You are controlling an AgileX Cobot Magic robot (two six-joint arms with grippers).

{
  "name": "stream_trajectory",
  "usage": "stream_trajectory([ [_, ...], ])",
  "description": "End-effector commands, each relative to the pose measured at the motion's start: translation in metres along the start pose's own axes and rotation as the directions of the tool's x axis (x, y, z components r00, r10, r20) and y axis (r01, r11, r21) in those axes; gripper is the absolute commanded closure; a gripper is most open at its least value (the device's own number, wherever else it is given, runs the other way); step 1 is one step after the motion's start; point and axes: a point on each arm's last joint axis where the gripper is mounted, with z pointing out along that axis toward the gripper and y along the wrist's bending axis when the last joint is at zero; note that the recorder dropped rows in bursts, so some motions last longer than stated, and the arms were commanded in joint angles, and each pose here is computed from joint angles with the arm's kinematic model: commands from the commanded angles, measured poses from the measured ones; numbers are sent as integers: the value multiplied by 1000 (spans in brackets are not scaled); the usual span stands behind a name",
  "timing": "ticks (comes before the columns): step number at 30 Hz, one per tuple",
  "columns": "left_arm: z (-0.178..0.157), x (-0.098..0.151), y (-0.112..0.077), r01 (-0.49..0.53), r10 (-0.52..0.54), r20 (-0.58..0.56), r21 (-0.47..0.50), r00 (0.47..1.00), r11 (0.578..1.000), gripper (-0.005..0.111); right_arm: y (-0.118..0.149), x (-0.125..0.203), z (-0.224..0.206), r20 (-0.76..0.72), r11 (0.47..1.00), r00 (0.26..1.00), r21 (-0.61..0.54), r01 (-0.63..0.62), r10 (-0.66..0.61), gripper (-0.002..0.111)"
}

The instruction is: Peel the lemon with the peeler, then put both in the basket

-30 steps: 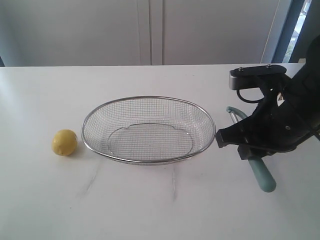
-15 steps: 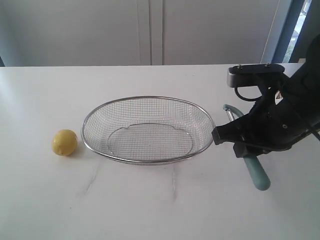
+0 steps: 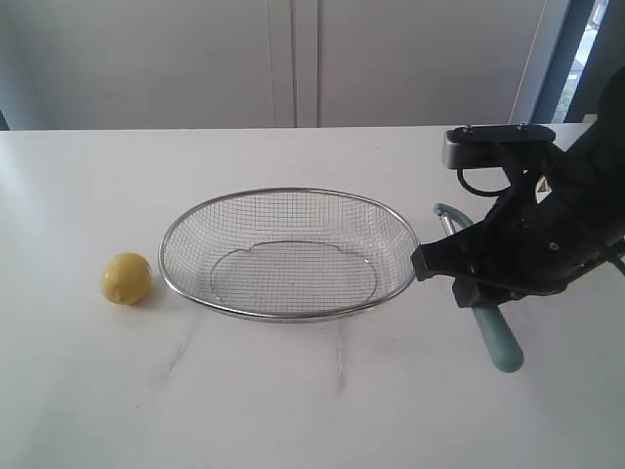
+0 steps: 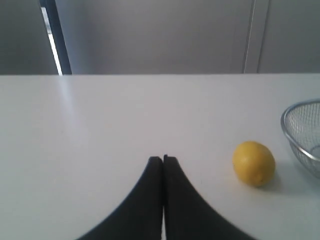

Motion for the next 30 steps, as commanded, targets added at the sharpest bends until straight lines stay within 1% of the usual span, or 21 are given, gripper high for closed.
stream_trajectory([
  [1,0,-7,1,-5,6,86,-11,996,1000,107,-1,-4,-4,35,1000,999,-4,6,-6,108],
  [4,-1,-10,1,7,-6,118,-12,993,1000,107,-1,-3,-4,32,1000,999,-3,6,-6,108],
  [14,-1,-10,1,25,-23,127,-10,992,1000,107,-1,-1,-4,11,1000,1000,-7,0,0,108],
  [17,-1,-11,1,92,-91,139,-1,986,996,107,-1,-1,-4,11,1000,1000,-7,0,0,108],
  [20,-1,-14,1,123,-122,164,3,979,992,107,-1,-2,-4,13,1000,1000,-7,0,0,108],
  [22,-2,-15,1,134,-134,147,6,980,991,107,-1,-2,-4,13,1000,1000,-7,0,0,108],
  [24,-4,-22,0,139,-140,117,12,983,990,107,-1,-2,-4,13,1000,1000,-7,0,0,108],
  [26,-5,-37,-1,136,-137,47,15,989,991,107,0,-2,-4,17,1000,1000,-8,0,0,108],
  [27,-5,-50,-2,126,-126,10,17,992,992,107,0,-2,-4,21,1000,1000,-8,0,0,108],
  [30,-5,-70,-3,95,-95,-58,12,994,995,107,0,-3,-4,26,1000,1000,-9,0,0,108],
])
